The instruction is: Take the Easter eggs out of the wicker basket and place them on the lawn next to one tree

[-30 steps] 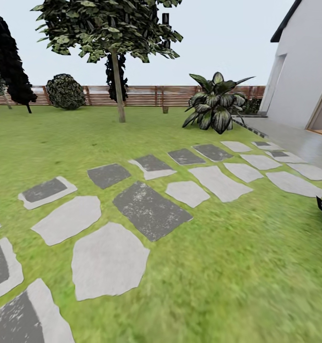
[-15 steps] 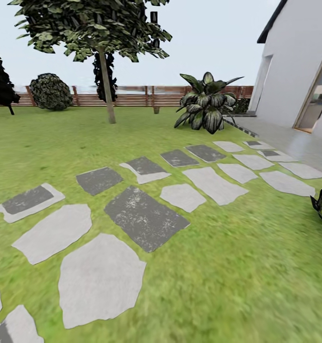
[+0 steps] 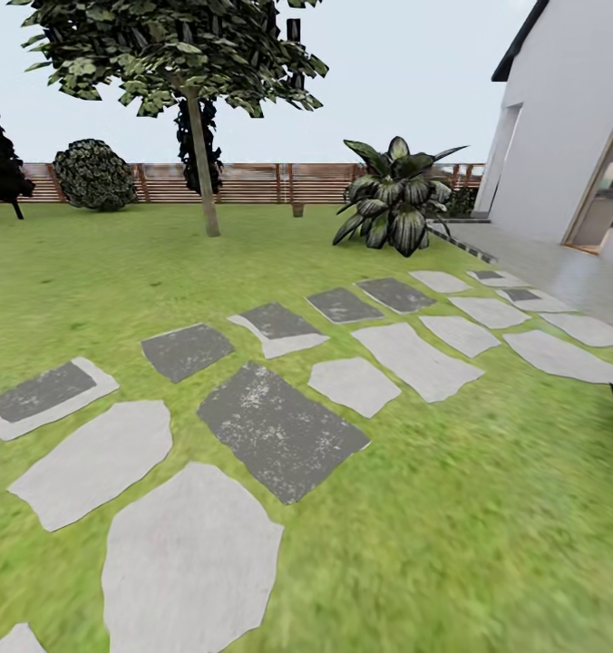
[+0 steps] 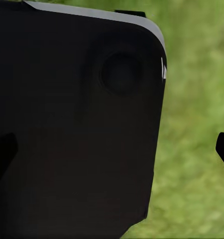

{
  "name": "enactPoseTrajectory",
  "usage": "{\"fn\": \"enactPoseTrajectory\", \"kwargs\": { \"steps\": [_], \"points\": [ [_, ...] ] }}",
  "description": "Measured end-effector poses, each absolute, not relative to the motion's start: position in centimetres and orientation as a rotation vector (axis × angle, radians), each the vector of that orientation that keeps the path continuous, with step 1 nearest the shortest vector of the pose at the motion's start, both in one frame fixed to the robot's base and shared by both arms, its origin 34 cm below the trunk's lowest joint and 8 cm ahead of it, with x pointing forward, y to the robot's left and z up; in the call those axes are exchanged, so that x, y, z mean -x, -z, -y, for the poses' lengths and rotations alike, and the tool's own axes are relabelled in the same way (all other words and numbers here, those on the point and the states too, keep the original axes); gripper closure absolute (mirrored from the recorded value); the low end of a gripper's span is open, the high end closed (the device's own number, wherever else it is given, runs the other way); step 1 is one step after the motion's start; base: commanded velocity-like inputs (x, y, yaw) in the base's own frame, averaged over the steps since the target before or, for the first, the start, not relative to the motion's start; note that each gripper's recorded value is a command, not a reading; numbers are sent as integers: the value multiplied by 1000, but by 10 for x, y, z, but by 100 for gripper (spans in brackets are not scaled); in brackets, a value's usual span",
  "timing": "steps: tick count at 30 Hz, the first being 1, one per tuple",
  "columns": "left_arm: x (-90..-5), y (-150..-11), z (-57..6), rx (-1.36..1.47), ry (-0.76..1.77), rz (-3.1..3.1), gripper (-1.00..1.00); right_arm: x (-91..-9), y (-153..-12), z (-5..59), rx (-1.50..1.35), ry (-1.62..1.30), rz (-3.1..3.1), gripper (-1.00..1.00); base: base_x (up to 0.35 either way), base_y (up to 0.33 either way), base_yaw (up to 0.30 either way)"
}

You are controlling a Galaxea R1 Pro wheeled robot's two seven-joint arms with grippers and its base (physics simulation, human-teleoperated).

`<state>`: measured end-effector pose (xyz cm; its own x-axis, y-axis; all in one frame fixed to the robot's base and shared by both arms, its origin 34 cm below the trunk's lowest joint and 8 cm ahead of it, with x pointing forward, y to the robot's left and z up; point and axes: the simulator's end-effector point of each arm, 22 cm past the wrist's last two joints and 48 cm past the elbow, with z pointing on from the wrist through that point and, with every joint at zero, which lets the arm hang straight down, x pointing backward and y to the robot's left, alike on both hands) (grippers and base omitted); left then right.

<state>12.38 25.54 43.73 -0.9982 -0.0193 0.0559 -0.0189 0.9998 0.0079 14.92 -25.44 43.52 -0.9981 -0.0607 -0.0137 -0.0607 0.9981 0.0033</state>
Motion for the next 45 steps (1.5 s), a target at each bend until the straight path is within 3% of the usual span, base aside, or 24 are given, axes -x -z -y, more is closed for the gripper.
{"fn": "enactPoseTrajectory", "kwargs": {
  "steps": [15,45],
  "points": [
    [-124,-437,-255,-30,11,3085,-100,-149,-435,254,95,-7,-3127,-100,303,100,77],
    [-127,-437,-255,-30,11,3093,-100,-152,-435,256,96,-3,-3119,-100,303,100,-21]
  ]
}}
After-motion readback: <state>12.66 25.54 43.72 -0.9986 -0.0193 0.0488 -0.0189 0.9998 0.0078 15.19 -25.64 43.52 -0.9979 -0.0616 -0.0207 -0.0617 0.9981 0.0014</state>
